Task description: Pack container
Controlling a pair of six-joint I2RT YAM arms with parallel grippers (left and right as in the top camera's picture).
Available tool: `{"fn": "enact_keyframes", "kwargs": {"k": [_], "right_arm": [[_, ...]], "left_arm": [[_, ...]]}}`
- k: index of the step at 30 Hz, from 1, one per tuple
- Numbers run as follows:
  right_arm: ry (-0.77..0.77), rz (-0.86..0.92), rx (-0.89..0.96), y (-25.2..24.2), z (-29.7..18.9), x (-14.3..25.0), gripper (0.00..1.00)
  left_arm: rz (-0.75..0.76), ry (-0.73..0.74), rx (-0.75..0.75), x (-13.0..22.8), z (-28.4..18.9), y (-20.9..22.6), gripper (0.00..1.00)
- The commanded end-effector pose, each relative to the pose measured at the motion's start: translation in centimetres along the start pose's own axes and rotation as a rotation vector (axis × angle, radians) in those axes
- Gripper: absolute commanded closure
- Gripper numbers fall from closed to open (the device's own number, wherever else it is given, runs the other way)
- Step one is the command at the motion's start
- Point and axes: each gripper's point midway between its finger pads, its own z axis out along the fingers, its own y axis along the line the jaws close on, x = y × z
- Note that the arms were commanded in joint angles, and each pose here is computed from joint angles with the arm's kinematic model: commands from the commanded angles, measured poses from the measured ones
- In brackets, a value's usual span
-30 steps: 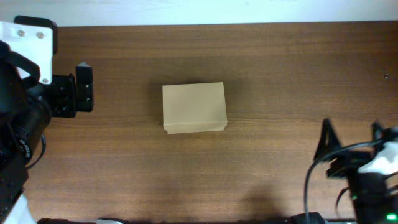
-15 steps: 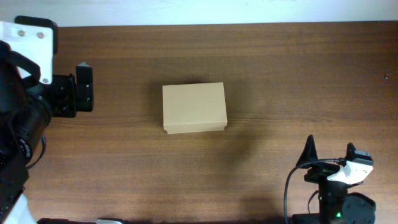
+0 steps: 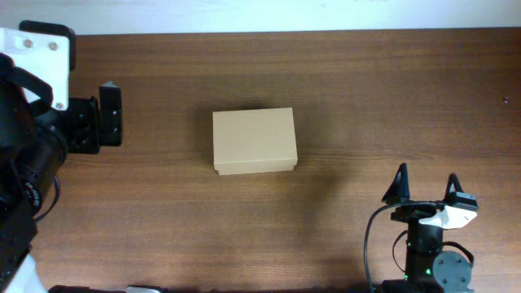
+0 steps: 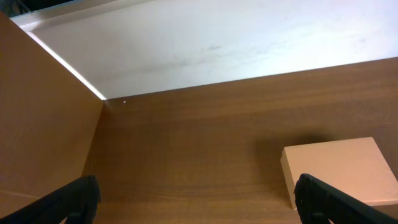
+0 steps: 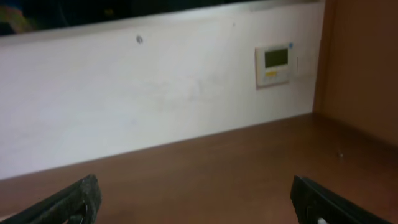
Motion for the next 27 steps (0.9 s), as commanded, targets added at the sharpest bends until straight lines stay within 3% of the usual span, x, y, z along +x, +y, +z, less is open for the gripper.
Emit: {"fn": "enact_keyframes", "kwargs": {"k": [1,18,27], "right_arm": [[0.003,0.0,0.034,-0.7,0.1,0.8,0.01],[0.145,-0.033,0.051,-1.4,0.8,7.9,0.01],[0.122,-0.027,0.044,-1.3,1.0,7.7,0.01]], "left_arm": [[0.001,0.0,-0.019,0.0,-0.1,0.4,0.0],[0.001,0.0,-0.019,0.0,-0.1,0.4,0.0],[0.001,0.0,-0.019,0.0,-0.1,0.4,0.0]]}}
